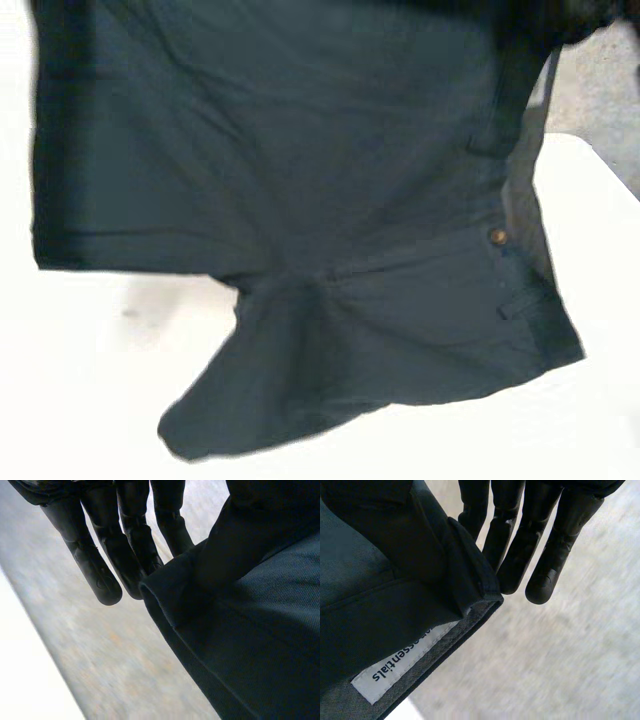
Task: Fold the shorts.
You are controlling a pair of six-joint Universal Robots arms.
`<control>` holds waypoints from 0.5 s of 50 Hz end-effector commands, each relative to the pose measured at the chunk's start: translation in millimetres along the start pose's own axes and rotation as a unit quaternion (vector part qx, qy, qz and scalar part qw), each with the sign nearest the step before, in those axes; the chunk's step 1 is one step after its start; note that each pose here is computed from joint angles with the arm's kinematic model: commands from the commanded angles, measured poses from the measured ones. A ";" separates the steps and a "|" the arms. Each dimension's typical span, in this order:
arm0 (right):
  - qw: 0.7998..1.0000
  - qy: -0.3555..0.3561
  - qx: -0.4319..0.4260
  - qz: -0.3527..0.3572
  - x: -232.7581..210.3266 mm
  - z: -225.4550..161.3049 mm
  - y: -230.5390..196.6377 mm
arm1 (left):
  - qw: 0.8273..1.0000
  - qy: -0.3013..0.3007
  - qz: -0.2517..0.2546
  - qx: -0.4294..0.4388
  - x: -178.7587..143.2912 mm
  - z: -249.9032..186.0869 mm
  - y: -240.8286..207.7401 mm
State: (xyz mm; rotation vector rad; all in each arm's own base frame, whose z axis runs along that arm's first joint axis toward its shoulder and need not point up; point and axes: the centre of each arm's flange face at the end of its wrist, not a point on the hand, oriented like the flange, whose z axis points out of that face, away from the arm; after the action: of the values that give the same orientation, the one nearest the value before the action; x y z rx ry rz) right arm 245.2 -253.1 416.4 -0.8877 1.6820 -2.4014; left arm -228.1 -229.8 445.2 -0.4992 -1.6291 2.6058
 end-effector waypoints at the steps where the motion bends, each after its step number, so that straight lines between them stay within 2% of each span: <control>1: 0.993 -0.027 -0.113 0.017 -21.7 38.5 98.2 | 0.994 0.050 0.005 -0.096 52.1 48.5 106.7; 5: 0.993 -0.016 -0.119 0.013 -31.0 61.0 136.5 | 0.993 0.053 0.007 -0.109 72.2 74.4 157.9; 10: 0.998 0.020 -0.056 -0.013 -38.7 95.8 180.3 | 0.995 0.037 0.031 -0.092 90.4 105.7 209.6; 16: 0.997 0.051 0.017 -0.056 -49.0 121.4 209.7 | 0.996 0.022 0.080 -0.039 106.3 125.4 228.7; 21: 0.998 0.017 -0.017 -0.066 -77.3 121.1 238.5 | 0.995 0.028 0.096 0.013 125.5 128.8 234.5; 25: 0.997 -0.009 -0.062 -0.052 -84.4 108.0 233.4 | 0.994 0.048 0.102 -0.007 136.8 116.1 243.8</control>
State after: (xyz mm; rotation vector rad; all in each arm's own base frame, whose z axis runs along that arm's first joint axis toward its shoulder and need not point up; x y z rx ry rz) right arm 303.7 -421.0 210.3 -0.9661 1.7121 -2.5252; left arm -345.1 -425.2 257.4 -0.7484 -1.6509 2.6905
